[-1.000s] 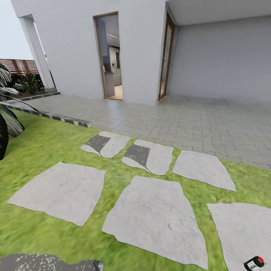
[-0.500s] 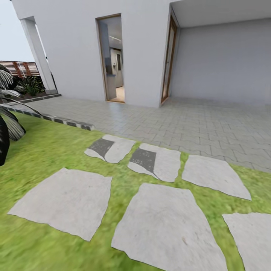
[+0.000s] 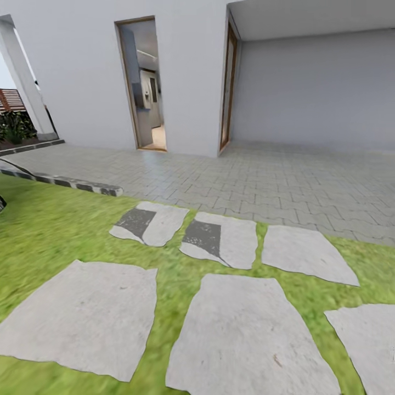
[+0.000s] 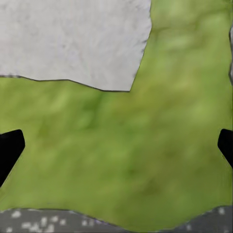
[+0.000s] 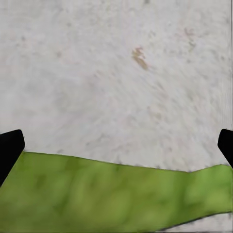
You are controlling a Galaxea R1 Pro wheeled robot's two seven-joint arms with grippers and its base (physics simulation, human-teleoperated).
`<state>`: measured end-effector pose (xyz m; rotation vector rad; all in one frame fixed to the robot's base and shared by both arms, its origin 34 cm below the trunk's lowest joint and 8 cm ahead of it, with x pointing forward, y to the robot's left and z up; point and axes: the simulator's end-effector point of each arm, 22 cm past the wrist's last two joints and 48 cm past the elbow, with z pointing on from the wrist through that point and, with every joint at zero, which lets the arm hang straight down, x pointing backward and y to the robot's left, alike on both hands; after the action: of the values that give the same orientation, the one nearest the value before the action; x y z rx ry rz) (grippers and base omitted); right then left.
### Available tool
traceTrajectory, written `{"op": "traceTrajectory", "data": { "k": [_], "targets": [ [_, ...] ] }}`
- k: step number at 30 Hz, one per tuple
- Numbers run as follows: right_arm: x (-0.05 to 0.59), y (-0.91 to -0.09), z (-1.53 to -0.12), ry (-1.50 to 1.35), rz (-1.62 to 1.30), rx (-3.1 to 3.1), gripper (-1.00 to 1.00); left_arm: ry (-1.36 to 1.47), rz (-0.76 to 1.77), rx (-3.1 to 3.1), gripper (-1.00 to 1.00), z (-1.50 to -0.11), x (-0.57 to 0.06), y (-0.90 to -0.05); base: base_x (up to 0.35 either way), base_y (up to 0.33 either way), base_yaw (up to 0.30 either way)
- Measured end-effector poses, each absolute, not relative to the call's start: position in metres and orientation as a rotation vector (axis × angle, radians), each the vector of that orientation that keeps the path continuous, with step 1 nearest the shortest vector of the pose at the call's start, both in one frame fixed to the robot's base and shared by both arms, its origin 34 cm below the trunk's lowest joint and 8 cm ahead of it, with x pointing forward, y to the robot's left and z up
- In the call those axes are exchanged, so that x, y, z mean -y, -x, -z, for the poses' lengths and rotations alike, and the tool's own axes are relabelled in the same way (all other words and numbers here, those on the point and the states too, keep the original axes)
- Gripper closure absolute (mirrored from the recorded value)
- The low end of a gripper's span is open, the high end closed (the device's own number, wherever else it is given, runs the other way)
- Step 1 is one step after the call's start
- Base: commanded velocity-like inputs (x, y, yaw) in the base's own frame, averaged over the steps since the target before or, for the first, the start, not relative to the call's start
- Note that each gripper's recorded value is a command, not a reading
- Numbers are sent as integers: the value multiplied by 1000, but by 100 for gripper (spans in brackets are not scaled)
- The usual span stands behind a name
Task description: Pick up the pesticide atomizer in the garden and spray insectifuge to fully cover both potted plants in the garden.
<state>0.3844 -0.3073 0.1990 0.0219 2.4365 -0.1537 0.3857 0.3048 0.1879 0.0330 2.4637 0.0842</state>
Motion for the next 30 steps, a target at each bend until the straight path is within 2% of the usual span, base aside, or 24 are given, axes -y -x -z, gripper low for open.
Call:
{"op": "traceTrajectory", "data": {
  "k": [18, 30],
  "targets": [
    [308, -387, -202, -25, 156, -2427, -100, -33, -84, -2451, -100, -191, -305, -390, 1, 13, -266],
    [309, -389, -203, -28, 157, -2422, -100, -33, -84, -2443, -100, -193, -305, -392, -187, 209, -269]
  ]
}}
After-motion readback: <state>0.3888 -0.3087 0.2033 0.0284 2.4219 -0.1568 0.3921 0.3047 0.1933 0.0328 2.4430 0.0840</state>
